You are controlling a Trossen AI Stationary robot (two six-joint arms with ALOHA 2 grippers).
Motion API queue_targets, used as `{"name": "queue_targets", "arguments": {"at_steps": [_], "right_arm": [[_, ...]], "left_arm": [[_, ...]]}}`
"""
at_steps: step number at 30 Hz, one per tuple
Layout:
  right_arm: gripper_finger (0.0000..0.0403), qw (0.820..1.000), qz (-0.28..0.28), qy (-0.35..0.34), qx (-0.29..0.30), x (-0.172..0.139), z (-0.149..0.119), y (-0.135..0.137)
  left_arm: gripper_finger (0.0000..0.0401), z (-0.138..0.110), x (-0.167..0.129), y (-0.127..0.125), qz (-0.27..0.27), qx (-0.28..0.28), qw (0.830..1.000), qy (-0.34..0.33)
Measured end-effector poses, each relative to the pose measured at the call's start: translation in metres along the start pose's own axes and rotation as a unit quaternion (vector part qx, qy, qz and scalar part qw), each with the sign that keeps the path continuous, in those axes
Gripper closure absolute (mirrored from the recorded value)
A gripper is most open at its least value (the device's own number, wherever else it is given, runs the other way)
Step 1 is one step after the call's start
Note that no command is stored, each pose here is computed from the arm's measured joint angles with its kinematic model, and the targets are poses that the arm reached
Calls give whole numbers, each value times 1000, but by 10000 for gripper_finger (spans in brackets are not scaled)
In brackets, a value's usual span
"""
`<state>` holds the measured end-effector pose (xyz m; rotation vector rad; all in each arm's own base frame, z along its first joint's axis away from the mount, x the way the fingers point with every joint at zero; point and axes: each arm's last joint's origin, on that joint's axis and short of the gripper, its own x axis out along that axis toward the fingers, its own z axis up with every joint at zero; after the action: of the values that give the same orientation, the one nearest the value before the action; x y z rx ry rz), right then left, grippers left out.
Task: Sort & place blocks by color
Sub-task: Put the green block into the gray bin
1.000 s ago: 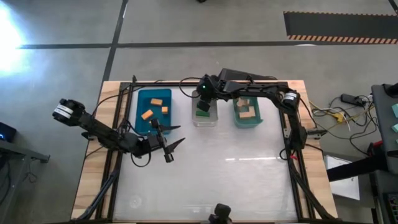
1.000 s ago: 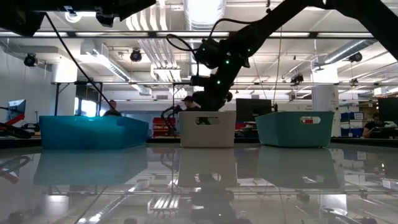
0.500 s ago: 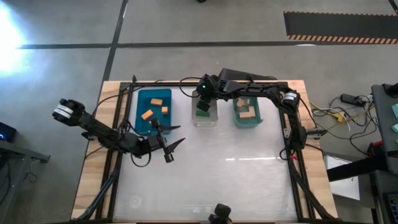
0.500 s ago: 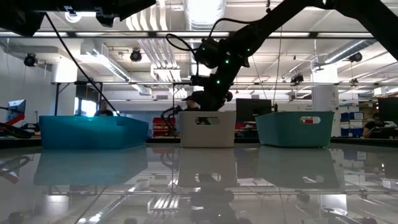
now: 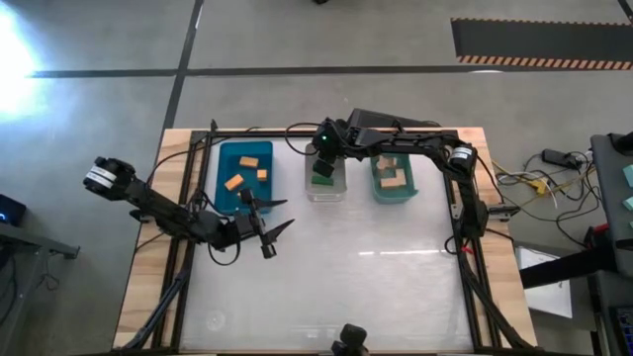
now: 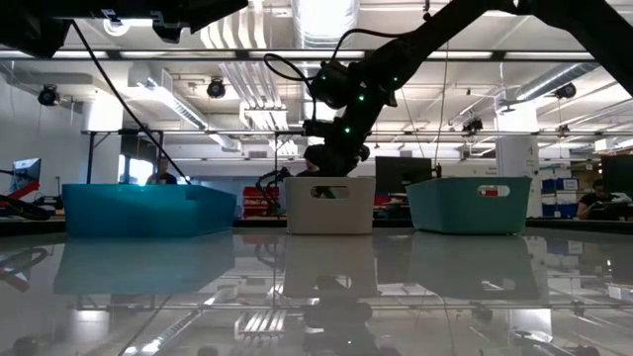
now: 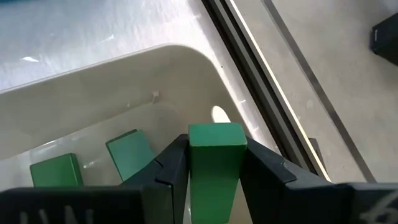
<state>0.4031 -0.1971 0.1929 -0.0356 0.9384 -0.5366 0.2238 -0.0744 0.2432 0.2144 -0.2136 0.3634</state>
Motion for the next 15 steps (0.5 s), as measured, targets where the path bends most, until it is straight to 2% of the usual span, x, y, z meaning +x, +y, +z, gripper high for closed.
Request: {"name": "queue_targets", "arguments": {"at_steps": [11, 15], "right_arm": [[295, 1000, 1, 6, -8, 0, -2, 0], [278, 1000, 2, 12, -9, 1, -3, 1]], "left_arm": [[178, 0, 0, 0, 0, 0, 1000, 0], [178, 0, 0, 0, 0, 0, 1000, 0]]}}
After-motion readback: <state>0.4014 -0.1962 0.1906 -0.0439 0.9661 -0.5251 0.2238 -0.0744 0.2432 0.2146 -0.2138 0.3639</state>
